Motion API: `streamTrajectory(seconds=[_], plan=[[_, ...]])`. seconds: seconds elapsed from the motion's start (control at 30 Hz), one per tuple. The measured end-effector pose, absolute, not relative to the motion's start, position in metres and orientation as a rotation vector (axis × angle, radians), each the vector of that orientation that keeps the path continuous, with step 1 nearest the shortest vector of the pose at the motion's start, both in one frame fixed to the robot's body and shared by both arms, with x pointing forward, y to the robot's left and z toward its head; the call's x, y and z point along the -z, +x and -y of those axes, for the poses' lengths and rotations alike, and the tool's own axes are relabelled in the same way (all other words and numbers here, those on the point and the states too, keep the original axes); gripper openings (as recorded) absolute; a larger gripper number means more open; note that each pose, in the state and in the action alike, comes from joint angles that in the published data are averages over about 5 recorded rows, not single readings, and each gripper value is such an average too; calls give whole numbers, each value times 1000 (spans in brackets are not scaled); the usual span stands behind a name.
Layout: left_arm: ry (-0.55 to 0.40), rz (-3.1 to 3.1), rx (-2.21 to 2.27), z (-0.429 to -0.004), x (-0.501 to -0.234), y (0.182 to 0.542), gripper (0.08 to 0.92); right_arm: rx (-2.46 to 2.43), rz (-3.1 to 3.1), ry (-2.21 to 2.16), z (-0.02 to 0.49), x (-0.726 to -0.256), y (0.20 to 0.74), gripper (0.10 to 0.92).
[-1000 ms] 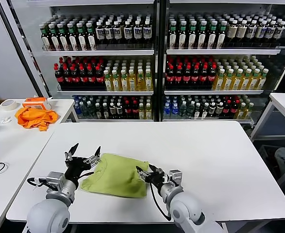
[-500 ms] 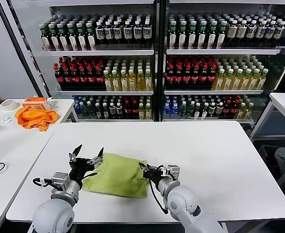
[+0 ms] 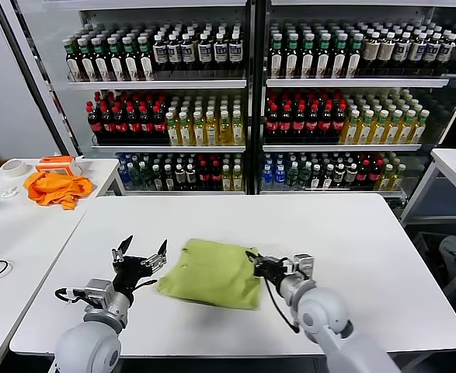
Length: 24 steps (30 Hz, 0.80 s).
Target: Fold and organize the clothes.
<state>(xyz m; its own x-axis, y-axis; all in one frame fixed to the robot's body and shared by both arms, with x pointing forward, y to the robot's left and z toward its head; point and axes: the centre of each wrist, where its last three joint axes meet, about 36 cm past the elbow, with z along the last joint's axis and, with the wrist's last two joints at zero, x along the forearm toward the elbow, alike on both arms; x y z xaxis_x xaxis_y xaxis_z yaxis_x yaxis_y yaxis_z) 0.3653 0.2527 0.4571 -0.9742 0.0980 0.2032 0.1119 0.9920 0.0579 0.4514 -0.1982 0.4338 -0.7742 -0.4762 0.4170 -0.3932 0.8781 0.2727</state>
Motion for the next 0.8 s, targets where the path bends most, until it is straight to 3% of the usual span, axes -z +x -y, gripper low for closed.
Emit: streamTrajectory(seconds=[0.3,0.8], plan=[[-161,2928,89,-250,-455,364,822,38,2589,709,246,-440,481,133],[-152,2916,98,-254,-450,366,823,-92,2608,708,265,-433,526,160]])
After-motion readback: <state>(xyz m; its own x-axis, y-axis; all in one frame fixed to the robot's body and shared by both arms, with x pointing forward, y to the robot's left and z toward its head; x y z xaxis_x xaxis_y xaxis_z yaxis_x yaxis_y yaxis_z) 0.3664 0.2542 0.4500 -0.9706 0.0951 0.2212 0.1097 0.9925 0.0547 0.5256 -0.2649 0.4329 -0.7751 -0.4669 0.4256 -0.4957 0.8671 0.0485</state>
